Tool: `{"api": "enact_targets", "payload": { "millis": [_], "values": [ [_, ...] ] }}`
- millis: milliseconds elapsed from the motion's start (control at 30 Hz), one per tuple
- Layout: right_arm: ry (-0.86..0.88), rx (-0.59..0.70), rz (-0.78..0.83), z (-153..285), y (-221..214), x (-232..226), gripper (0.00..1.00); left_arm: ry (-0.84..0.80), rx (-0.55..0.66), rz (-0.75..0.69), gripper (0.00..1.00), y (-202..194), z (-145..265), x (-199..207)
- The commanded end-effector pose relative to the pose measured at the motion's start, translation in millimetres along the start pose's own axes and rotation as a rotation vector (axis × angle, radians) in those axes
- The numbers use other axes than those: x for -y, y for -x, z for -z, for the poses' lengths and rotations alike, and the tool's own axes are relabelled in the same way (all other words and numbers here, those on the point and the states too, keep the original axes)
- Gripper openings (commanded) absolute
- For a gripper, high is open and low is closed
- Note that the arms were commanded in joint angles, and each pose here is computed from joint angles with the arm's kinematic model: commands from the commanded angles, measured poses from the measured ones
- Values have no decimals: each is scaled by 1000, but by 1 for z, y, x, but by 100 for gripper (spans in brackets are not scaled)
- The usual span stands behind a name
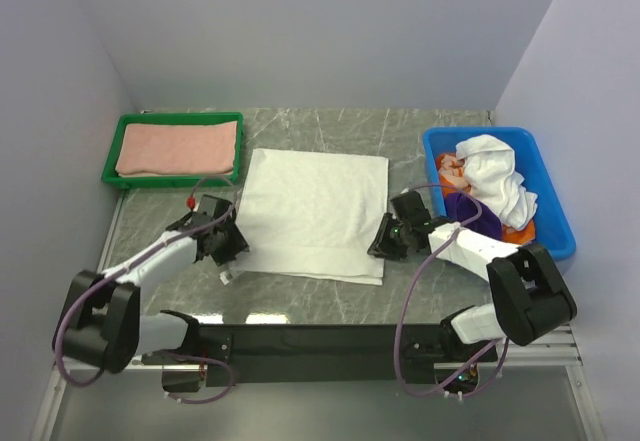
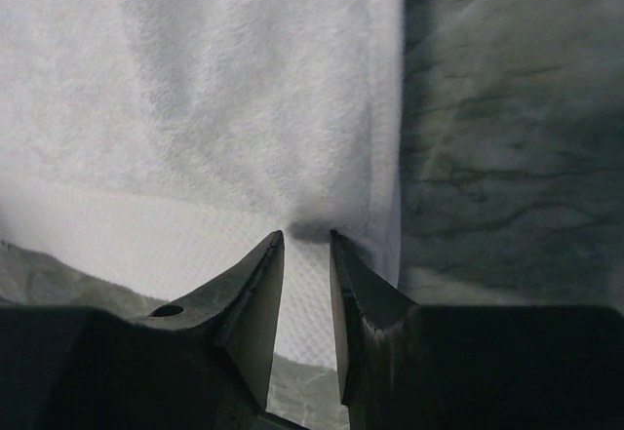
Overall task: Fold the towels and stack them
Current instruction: Fold the towel
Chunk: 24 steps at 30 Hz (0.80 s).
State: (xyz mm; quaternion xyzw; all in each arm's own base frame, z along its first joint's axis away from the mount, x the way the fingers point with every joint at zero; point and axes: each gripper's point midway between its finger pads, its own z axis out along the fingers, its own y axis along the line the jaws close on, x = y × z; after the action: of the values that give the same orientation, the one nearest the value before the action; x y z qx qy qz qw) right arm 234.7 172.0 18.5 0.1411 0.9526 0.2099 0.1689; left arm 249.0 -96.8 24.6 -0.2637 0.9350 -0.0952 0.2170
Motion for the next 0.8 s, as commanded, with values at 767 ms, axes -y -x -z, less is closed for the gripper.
{"api": "enact_targets", "payload": {
  "millis": [767],
  "values": [
    [-1, 320, 69, 11, 142, -38, 29, -87, 128, -71, 41, 88, 7, 79]
  ]
}}
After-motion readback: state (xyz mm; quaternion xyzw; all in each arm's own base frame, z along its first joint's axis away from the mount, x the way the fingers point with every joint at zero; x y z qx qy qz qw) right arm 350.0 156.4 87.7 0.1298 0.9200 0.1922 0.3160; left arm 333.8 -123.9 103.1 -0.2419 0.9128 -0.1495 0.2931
